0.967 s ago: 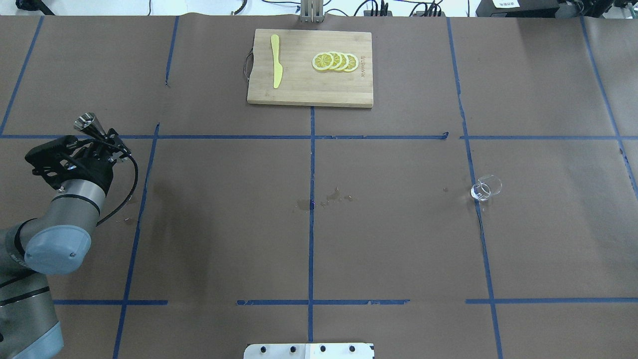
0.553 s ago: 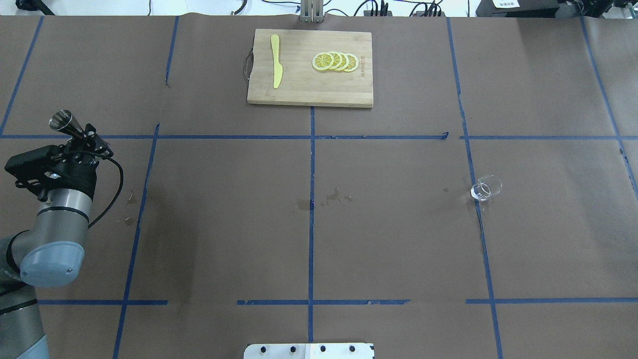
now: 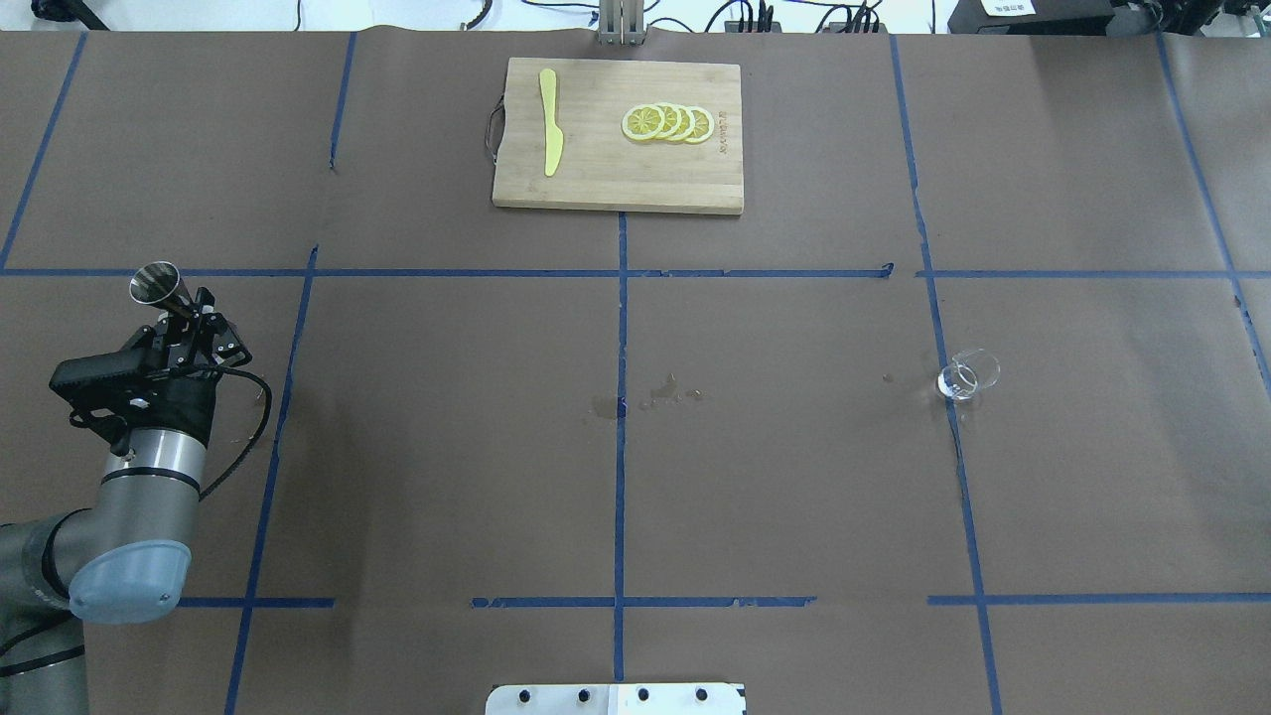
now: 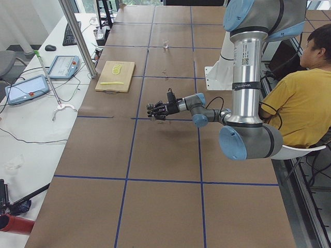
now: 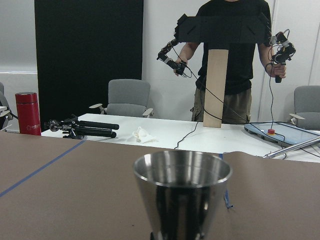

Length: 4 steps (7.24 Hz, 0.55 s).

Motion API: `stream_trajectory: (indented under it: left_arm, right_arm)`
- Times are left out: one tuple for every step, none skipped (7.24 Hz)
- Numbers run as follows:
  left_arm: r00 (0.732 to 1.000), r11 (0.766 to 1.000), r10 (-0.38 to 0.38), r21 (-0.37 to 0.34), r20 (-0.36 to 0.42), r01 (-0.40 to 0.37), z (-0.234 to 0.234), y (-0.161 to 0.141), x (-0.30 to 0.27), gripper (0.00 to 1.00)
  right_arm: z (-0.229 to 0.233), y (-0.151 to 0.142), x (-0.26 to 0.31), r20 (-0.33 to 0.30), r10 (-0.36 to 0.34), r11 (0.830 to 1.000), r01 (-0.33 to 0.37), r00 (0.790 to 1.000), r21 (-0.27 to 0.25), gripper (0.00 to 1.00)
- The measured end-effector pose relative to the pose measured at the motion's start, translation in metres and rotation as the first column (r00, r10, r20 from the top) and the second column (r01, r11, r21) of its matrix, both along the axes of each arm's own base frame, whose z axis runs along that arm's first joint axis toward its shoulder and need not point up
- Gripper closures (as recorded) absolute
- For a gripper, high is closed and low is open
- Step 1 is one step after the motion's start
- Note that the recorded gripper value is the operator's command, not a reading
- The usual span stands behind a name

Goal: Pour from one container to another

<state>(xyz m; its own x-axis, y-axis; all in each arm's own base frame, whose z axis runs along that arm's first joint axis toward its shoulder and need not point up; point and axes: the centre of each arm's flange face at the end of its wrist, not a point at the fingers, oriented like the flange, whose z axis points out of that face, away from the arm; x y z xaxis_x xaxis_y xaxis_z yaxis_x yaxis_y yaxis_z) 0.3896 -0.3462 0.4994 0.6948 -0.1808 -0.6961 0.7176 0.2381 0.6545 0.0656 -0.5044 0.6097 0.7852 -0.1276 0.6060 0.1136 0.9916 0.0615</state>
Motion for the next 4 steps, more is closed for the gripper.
stream_trajectory:
  left_arm:
    - [1.000,1.000,0.020,0.001,0.014,-0.020,0.002,0.008,0.008,1.00]
    - [0.999,0.999,0.041,0.001,0.024,-0.041,0.003,0.015,0.015,1.00]
    - [0.998,0.998,0.064,0.001,0.029,-0.064,0.004,0.023,0.022,1.00]
    - [0.996,0.997,0.083,0.001,0.031,-0.083,0.004,0.031,0.028,1.00]
  right_arm:
    - [0.000,0.000,0.000,0.000,0.000,1.000,0.000,1.000,-0.001,0.00]
    - [0.001,0.000,0.000,-0.001,0.000,1.000,0.000,1.000,-0.001,0.00]
    - [0.001,0.000,0.000,-0.001,0.000,1.000,0.000,1.000,-0.002,0.00]
    - [0.001,0.000,0.000,-0.002,0.000,1.000,0.000,1.000,-0.002,0.00]
